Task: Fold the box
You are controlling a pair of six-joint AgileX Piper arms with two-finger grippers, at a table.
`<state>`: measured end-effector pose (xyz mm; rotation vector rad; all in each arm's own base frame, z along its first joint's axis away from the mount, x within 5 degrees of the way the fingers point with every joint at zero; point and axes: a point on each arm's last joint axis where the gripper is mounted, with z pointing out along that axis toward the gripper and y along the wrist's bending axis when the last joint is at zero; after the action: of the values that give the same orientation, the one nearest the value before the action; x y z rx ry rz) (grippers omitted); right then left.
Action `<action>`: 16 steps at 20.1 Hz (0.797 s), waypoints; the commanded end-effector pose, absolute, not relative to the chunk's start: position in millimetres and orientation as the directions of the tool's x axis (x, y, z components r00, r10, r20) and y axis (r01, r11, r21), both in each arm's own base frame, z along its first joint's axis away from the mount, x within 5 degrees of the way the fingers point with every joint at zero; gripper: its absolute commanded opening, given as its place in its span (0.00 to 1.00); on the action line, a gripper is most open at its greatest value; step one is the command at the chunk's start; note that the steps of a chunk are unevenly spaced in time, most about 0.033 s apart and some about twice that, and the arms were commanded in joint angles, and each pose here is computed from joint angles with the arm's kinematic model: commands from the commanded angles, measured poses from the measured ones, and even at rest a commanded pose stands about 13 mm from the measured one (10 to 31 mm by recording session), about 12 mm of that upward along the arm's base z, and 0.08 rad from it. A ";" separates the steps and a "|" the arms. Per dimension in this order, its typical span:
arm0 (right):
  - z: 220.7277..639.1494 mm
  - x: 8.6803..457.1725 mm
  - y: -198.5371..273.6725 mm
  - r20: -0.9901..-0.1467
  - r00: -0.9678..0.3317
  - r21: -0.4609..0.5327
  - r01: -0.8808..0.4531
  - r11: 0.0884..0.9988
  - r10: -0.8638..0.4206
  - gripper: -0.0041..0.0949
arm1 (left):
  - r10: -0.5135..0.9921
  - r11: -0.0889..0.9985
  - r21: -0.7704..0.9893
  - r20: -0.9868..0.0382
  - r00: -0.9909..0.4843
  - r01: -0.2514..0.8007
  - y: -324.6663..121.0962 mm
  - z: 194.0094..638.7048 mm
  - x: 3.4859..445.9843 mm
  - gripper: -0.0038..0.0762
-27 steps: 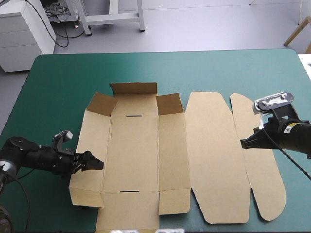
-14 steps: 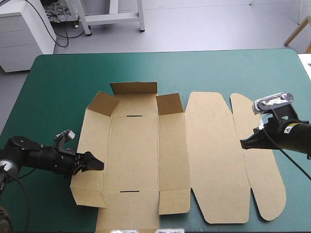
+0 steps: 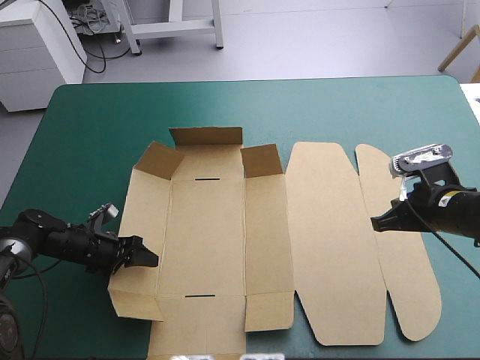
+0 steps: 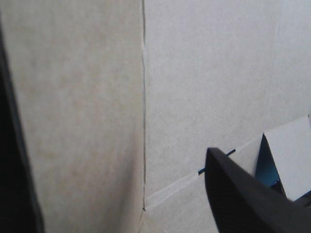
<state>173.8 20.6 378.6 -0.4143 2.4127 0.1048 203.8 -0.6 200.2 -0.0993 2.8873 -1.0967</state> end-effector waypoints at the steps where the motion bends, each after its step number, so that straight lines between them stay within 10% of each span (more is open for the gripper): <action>1: 390.9 173.2 19.7 -0.696 -0.670 -0.052 -0.312 0.949 -0.259 0.03 | -0.085 0.676 -0.734 0.012 -0.996 -0.066 -6.8 206.0 207.4 0.48; 7: 391.7 174.0 19.6 -0.704 -0.662 -0.055 -0.309 0.949 -0.257 0.03 | -0.093 0.675 -0.736 -0.009 -0.996 -0.057 -6.3 206.1 211.0 0.04; 16: 395.9 175.9 19.3 -0.734 -0.632 -0.066 -0.300 0.952 -0.250 0.03 | -0.041 0.728 -0.685 -0.105 -0.994 0.042 1.5 222.3 225.5 0.04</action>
<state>175.7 20.5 380.1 -0.4068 2.3881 0.0990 217.3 3.0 199.8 -0.0653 2.8776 -1.0974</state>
